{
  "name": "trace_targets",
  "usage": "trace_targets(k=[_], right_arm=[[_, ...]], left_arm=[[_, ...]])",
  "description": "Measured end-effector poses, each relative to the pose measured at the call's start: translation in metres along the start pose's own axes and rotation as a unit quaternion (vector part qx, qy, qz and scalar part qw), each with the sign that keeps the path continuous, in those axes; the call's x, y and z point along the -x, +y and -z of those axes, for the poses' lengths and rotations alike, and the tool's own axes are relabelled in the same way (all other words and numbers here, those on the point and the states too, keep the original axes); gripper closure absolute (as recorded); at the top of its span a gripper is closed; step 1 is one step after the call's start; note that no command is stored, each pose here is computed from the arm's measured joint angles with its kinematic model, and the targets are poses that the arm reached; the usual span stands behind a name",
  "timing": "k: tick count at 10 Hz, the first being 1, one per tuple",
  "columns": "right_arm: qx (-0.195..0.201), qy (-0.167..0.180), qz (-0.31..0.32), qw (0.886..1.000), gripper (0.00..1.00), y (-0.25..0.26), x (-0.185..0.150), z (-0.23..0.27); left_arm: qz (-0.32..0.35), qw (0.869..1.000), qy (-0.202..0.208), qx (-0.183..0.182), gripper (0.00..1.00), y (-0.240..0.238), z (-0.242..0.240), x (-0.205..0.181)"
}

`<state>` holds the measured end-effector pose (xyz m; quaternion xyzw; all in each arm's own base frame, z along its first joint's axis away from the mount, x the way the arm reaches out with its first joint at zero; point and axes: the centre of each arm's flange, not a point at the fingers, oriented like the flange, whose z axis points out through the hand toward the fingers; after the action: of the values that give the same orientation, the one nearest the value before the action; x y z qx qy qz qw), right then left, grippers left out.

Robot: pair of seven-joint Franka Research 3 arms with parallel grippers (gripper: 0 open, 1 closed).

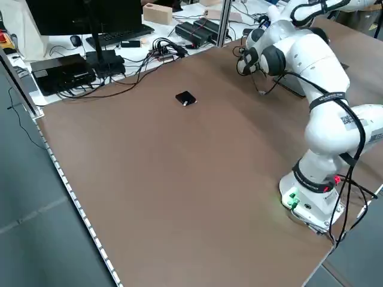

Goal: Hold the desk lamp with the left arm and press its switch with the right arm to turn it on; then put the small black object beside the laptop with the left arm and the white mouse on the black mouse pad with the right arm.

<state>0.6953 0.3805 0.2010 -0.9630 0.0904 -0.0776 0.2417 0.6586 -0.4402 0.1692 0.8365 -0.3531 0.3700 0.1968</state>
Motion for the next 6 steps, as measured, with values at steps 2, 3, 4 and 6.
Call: trace_targets(k=[2,3,4,6], right_arm=[[-0.001,0.002,0.003,1.0,0.99,-0.0018,0.0043,-0.0079],[-0.002,0.003,0.005,1.0,0.99,-0.0042,0.0063,-0.0107],[-0.003,0.005,0.006,1.0,0.99,-0.0052,0.007,-0.0119],[-0.003,0.005,0.007,1.0,0.99,-0.0057,0.0073,-0.0128]], left_arm=[[0.0,1.0,0.0,0.0,0.89,0.0,0.0,0.0],[0.0,1.0,0.0,0.0,0.89,0.0,0.0,0.0],[0.0,1.0,0.0,0.0,0.89,0.0,0.0,0.0],[0.0,1.0,0.0,0.0,0.89,0.0,0.0,0.0]])
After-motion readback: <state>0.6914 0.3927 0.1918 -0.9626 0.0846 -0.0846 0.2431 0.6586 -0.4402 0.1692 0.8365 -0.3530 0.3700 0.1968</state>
